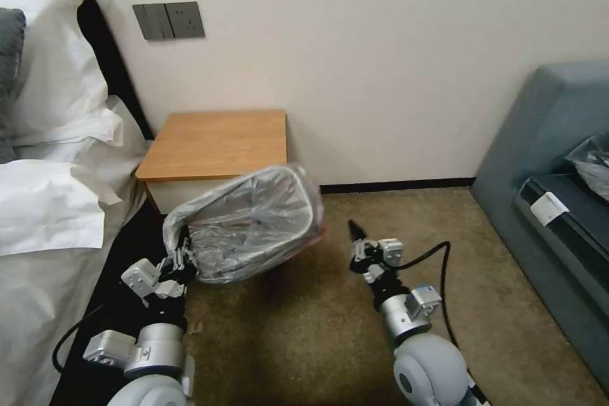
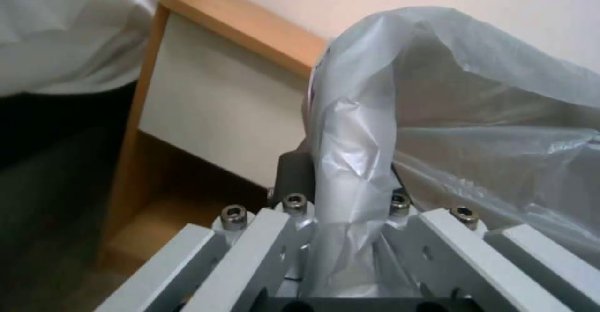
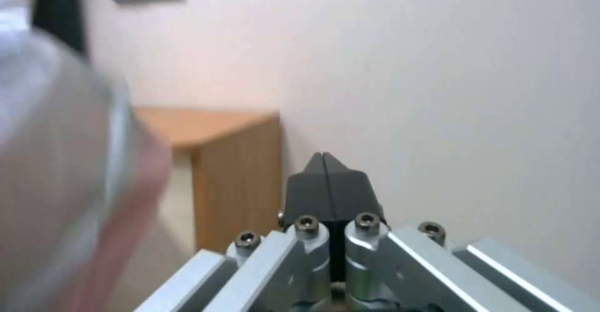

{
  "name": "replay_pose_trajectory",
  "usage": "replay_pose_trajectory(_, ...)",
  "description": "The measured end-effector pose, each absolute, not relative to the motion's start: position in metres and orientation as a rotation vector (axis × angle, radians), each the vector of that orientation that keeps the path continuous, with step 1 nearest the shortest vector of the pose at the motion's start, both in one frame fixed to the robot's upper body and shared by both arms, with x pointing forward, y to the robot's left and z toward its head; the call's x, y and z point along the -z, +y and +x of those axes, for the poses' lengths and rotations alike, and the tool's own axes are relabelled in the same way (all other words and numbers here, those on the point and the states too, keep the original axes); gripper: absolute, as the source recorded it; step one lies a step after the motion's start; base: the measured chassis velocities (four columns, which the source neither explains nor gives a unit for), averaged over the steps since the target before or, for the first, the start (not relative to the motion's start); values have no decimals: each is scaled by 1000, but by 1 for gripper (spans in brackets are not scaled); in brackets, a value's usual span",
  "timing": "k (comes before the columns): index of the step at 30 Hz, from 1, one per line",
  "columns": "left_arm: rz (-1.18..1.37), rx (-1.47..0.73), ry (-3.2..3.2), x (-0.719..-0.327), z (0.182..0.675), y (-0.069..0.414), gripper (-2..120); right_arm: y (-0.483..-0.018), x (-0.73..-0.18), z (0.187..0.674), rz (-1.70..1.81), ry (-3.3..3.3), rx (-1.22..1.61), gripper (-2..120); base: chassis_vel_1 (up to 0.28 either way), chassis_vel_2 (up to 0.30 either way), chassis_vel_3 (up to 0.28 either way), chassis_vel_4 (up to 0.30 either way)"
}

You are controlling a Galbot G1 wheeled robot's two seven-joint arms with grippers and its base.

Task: Pick up the garbage bag from the table and place it over the trash can.

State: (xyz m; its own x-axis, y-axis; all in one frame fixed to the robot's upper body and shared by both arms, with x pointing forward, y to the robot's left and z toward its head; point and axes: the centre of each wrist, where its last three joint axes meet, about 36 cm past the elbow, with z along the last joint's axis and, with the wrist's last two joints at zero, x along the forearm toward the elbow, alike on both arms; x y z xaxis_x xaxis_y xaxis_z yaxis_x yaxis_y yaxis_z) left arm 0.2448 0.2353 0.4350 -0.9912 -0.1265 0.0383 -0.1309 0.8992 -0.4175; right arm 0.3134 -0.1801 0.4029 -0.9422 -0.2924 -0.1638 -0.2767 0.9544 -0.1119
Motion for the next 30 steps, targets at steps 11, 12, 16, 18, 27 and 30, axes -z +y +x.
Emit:
replay_pose_trajectory(11,127,-199,-2996,-417,238,230,7,-179,-458,307,-962,2652,422,26,0,0,0,0)
replay_pose_trajectory(12,127,-199,-2996,-417,238,230,7,-179,-458,307,-962,2652,422,26,0,0,0,0)
replay_pose_trajectory(16,115,-116,-2990,-413,237,228,7,-173,-471,309,-1232,2661,485,13,0,0,0,0)
replay_pose_trajectory(18,108,-64,-2988,-409,237,226,7,-165,-477,314,-1390,2675,528,3,0,0,0,0)
replay_pose_trajectory(27,92,10,-3001,-408,240,225,6,-150,-466,361,-1639,2689,779,0,0,0,0,0)
replay_pose_trajectory(30,92,14,-3003,-408,240,224,6,-139,-465,372,-1673,2681,812,0,0,0,0,0)
